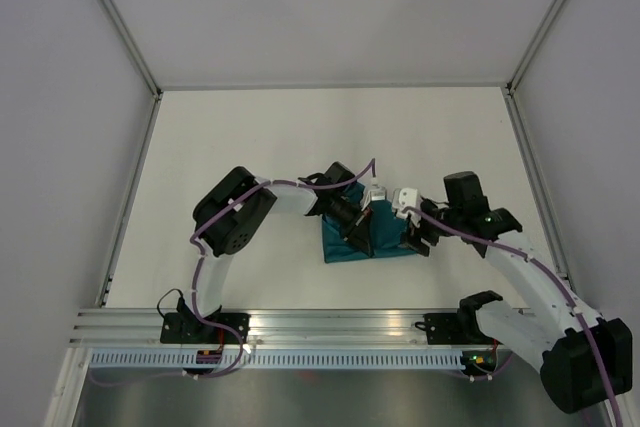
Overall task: Fold the napkin, place the utensils inside, and roll it up
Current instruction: Roll the napkin with the utensil
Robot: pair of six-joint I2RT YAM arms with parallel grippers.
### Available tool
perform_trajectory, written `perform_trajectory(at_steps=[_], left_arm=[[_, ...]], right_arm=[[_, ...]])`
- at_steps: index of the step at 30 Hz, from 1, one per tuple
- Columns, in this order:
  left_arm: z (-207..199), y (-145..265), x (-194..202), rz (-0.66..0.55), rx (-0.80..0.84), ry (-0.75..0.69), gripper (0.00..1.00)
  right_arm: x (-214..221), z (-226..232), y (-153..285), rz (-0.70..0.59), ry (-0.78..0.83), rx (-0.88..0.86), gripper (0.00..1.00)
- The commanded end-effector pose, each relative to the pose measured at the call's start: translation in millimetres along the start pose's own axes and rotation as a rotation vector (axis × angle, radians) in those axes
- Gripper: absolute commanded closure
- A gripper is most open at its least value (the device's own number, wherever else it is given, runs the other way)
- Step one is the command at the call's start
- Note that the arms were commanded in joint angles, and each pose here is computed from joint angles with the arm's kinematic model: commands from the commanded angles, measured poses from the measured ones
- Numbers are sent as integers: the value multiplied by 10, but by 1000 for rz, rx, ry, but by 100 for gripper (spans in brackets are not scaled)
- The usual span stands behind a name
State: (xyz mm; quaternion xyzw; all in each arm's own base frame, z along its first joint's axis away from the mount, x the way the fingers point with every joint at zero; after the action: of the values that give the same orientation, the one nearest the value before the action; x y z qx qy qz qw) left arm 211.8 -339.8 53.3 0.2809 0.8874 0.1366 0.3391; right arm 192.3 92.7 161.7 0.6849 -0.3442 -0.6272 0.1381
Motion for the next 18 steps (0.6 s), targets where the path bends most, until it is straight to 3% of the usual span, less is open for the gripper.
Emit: perform_trajectory(at_steps=[1, 8, 18], left_arm=[[143, -48, 344, 97, -45, 168, 98], [205, -68, 360, 104, -42, 188, 98], [257, -87, 384, 110, -42, 203, 98]], right_arm=[[7, 93, -183, 13, 116, 45, 23], [76, 423, -562, 93, 240, 14, 24], [169, 534, -801, 163, 357, 69, 25]])
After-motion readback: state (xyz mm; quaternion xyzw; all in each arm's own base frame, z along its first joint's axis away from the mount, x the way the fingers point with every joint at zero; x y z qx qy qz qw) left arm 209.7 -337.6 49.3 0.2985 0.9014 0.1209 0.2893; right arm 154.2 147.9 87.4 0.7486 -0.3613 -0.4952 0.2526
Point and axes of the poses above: each gripper's point midway between its finger pads, its own y axis back along the fingers, its own z axis along the line the jaws close on, x = y × z, the point moved 7 cm from there along y, back along the fingers, and after that the axes turned 3 degrees about y, right-handed, at the moved point
